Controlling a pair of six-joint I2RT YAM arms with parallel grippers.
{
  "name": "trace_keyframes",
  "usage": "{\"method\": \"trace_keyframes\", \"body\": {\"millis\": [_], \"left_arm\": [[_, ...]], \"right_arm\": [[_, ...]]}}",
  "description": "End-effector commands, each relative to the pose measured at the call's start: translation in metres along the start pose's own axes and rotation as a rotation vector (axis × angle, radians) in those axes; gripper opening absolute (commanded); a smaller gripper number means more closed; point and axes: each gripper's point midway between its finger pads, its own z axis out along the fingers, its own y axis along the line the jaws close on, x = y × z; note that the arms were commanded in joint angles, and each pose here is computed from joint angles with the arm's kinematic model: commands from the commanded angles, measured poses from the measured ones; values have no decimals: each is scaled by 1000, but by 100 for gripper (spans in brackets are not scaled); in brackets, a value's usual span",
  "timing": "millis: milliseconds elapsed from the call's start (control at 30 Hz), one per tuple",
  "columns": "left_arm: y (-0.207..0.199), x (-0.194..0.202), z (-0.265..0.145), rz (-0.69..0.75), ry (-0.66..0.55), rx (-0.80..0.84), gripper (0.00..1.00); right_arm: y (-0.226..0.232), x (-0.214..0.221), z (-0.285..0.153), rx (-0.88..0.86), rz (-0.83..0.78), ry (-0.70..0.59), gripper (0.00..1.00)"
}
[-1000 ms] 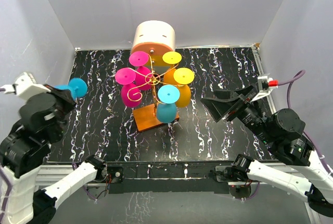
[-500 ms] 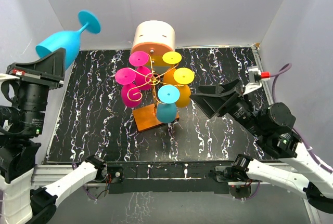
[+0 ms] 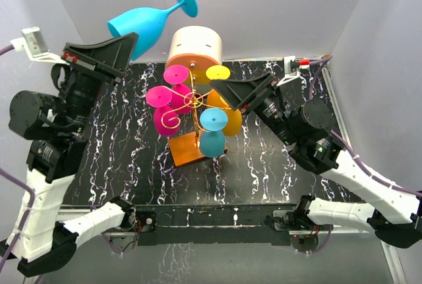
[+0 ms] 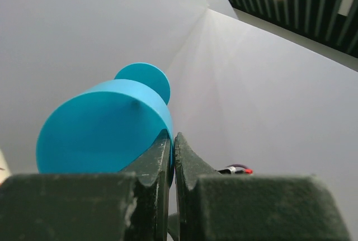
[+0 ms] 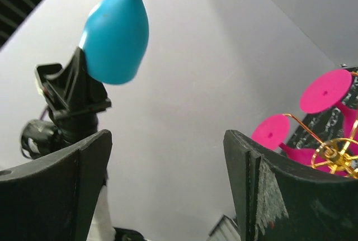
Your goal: Place the wine glass upside down on the wine glass rack
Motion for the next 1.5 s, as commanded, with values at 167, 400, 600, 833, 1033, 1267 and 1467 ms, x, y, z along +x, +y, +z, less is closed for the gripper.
{"method": "trace_keyframes", "body": {"millis": [167,400,600,833,1033,1267,1467], "left_arm": [[-32,22,23,-121,65,215,0],[-38,48,36,-200,167,283,0],[-36,56,35,-227,187,294,0],[-39,59,33,-252,205,311,0],[-40,64,32,-281,225,326,0],[-44,62,28,-293,224,338,0],[-45,60,24,-298,222,337,0]], "right_arm": [[43,-82,28,-59,315,-332,77],[36,-102,40,-18,437,-447,70],[22,-113,49,57,497,-527,64],[14,-114,59,106,540,-556,57],[14,-111,71,109,551,-552,53],[17,-113,74,79,575,-562,38],[19,-115,71,58,588,-574,6]]}}
